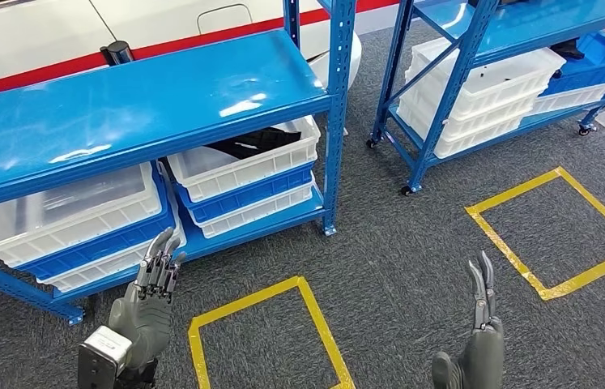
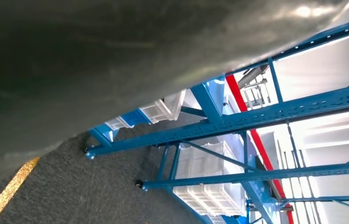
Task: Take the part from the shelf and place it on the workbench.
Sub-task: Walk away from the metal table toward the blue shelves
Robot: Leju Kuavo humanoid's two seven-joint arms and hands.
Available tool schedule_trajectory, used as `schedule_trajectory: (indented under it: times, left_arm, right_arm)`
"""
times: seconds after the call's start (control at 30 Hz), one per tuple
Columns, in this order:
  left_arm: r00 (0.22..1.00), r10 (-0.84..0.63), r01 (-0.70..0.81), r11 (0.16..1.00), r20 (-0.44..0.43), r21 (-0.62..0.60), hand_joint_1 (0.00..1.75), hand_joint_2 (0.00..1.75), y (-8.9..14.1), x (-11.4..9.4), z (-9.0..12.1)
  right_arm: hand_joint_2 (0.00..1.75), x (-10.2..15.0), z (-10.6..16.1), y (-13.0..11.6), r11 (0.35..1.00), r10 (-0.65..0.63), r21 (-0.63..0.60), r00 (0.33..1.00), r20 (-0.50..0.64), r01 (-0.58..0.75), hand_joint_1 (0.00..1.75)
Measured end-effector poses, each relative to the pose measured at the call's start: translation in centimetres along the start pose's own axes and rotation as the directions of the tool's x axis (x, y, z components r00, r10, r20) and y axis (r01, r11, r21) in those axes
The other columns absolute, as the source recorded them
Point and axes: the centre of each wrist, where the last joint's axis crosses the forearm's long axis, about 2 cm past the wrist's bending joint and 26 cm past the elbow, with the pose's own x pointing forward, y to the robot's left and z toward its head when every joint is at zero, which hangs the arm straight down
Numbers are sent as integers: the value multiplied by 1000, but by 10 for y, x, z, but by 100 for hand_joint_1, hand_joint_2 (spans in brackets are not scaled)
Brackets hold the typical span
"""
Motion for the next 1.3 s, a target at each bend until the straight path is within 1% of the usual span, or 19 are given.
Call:
schedule_trajectory:
  times: [1.3]
  left_arm:
    - [1000, -4, 4, 1000, -18, 7, 0, 0, 1, 0, 2]
  right_arm:
    - [0, -2, 0, 0, 1000, 2, 5, 1000, -17, -2, 0]
